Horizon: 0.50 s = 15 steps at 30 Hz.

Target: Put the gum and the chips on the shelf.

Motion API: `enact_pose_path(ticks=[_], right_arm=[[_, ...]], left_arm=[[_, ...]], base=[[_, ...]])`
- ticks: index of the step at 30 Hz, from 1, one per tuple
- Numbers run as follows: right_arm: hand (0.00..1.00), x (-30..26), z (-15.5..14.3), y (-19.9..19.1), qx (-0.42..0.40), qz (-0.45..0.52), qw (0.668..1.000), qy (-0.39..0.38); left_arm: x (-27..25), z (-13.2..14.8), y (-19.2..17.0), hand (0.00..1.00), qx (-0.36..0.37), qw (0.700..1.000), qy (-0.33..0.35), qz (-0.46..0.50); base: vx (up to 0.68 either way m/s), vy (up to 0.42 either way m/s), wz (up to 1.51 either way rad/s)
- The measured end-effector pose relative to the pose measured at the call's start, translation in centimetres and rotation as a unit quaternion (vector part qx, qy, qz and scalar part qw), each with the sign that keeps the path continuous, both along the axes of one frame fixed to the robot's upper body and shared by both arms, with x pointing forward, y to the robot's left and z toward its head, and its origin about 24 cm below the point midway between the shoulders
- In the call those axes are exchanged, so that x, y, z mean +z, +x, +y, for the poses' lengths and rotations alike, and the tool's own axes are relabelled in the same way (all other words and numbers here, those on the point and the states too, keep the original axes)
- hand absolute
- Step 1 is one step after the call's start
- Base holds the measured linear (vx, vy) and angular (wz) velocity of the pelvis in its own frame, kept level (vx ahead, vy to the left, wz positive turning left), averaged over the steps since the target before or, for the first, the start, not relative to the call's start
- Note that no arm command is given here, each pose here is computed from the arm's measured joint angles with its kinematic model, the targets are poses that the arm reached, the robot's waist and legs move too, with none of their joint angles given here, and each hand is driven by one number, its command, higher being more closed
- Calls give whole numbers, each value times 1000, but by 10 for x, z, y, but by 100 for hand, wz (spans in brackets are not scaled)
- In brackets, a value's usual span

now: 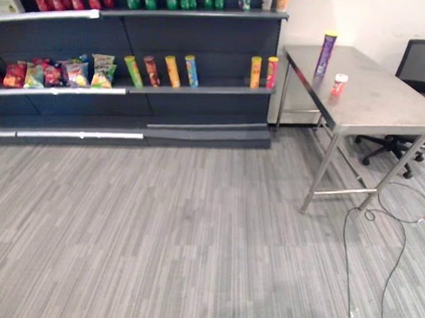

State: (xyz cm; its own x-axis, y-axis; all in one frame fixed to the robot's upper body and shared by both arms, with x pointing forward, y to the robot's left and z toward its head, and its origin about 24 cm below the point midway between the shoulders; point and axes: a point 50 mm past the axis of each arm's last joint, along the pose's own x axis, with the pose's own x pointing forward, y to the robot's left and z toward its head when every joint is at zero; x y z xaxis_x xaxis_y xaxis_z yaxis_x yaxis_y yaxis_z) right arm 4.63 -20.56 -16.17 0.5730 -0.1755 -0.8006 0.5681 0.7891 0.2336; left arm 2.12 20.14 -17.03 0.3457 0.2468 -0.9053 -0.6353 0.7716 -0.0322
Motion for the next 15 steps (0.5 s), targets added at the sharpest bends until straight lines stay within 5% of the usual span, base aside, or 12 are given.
enact_pose_path(ticks=[15], right_arm=[[0, 0, -1, 3, 11, 34, 998, -59]], left_arm=[[1, 2, 1, 0, -1, 1000, -4, -12]], base=[[-19, -18, 3]])
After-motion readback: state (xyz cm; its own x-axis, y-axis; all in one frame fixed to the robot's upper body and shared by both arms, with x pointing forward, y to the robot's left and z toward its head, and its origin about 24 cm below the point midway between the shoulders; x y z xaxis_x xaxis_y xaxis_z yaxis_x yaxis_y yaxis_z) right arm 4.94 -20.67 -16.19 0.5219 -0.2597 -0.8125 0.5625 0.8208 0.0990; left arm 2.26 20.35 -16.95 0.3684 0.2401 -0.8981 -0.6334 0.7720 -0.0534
